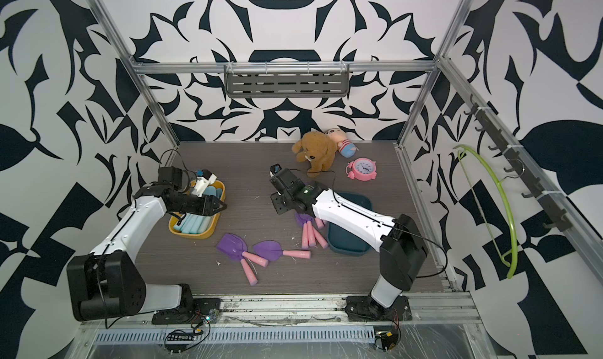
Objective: Sort the small shovels by color and place them into the storage box
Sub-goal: Place the shovel in the storage box, then pick up the shovel from the center of the board.
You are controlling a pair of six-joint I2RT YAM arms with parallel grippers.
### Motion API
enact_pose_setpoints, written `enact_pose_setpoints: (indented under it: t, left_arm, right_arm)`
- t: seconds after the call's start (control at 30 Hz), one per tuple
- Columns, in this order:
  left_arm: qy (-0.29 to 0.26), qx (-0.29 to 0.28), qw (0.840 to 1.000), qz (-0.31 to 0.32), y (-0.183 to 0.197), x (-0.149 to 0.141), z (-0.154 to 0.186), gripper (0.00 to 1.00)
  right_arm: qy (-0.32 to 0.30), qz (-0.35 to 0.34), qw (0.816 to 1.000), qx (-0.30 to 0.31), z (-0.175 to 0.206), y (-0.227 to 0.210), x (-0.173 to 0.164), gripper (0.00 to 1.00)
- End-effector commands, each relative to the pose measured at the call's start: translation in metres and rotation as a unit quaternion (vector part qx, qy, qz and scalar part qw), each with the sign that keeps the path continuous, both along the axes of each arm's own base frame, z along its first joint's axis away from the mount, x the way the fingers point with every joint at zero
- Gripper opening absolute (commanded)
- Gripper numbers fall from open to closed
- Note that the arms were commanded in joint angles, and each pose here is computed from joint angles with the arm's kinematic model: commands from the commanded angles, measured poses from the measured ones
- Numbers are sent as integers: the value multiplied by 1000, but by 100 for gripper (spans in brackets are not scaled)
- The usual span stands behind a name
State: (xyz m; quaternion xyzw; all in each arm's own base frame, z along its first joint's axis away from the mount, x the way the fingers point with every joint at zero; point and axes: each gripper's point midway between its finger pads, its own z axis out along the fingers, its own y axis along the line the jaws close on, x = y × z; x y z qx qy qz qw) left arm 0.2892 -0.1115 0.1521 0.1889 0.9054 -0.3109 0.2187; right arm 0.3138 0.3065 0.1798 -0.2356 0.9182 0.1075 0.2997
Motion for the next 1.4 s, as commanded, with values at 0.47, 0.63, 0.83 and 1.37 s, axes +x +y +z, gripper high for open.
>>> enact_pose_setpoints:
  t: [0.47,0.63,0.83,1.37]
  left_arm:
    - [52,39,981,-182,-88,-43,-34,47]
    - [58,45,978,-197,-97,-45,-37,47]
    - [54,50,977,-198,-98,-41,-36,47]
    - [58,63,977,-198,-93,-46,-37,47]
  right_arm:
    - [265,-110,950,-122,-85,-100,-39,40]
    - [294,-106,944,-107,-99,-92,-47,40]
    - [304,-105,941,-108,-111,-89,-46,39]
    - [305,-118,933,-151,-149,-99,-35,34]
